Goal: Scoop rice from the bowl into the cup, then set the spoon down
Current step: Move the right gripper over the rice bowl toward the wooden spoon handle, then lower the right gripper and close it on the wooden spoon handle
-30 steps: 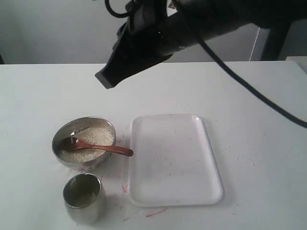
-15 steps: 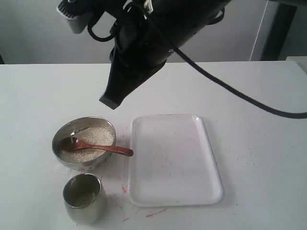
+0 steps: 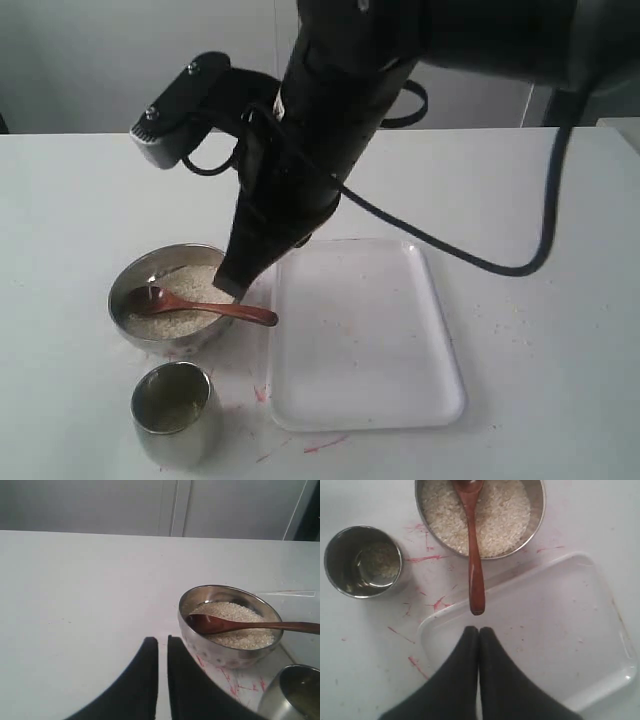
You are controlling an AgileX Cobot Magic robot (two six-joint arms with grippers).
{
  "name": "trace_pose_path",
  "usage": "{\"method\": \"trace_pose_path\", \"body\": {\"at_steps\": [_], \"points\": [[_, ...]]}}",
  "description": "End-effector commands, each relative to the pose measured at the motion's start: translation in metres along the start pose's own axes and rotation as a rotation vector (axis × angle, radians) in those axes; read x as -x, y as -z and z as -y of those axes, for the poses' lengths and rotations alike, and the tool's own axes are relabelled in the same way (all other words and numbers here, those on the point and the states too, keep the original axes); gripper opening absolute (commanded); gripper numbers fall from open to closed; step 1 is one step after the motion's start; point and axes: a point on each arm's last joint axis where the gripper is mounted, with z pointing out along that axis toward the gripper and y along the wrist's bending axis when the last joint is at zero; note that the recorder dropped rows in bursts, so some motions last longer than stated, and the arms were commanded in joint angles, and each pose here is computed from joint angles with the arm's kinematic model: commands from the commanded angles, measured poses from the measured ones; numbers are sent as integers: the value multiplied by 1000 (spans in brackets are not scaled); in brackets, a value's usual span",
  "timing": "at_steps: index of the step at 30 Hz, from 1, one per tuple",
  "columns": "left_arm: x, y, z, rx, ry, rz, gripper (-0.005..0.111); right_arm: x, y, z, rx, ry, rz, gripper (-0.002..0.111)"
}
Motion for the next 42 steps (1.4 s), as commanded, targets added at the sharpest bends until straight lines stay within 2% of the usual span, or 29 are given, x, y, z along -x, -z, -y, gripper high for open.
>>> {"method": "trace_pose_path", "body": {"at_steps": [1,5,8,12,16,27,42], "points": [[2,0,0,-4,11,11,14,2,-21,-2,43,-29,-25,9],[2,0,0,-4,11,11,14,2,-46,-1,61,-33,-64,39],[2,0,0,-4,11,11,14,2,-63,-1,65,-35,-78,49],[2,0,0,-4,11,11,14,1,-81,0,69,-31,-97,49],[2,0,0,-4,11,11,14,4,-96,2,53,-29,-70,56],[2,0,0,-4,11,11,14,-1,-127,3,49,-19,-105,56],[2,0,0,-4,11,11,14,-3,-131,8,5,9,-120,55]]}}
